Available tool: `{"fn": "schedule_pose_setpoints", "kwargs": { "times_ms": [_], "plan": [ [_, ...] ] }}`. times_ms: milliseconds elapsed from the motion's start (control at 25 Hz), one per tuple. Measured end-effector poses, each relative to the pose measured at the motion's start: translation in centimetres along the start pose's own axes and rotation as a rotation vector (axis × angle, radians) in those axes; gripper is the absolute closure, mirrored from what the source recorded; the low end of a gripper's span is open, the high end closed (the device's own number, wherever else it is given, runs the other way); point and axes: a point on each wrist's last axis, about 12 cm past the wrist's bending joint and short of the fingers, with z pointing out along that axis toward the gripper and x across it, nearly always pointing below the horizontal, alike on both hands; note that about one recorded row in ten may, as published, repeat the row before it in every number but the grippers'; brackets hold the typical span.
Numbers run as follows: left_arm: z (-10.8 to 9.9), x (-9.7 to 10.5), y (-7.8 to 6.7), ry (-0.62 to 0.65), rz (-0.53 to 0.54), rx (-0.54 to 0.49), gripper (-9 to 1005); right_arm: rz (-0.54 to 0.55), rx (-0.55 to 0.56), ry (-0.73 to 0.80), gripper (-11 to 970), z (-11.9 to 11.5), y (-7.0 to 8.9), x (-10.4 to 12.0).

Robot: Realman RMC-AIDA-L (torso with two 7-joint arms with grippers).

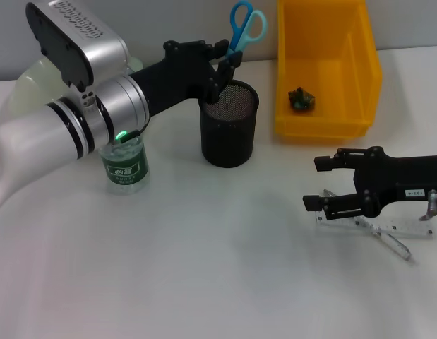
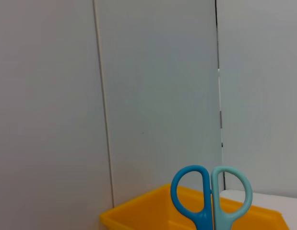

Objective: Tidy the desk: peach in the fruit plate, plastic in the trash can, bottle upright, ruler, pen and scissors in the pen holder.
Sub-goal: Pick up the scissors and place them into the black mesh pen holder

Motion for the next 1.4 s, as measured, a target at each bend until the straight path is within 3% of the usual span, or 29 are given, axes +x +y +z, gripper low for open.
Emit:
{"fn": "schedule_pose_setpoints", "kwargs": {
  "times_ms": [720,1400],
  "plan": [
    [-0.6,1.5,-0.1,0.046,-0.003,-0.006,751,-0.022,-0.024,0.009,119,1.6,0.0,-1.0],
    [-0.3,0.9,-0.3,0.016,-0.002,0.009,748,-0.021,-0.032,0.006,119,1.9,0.1,-1.0]
  ]
}}
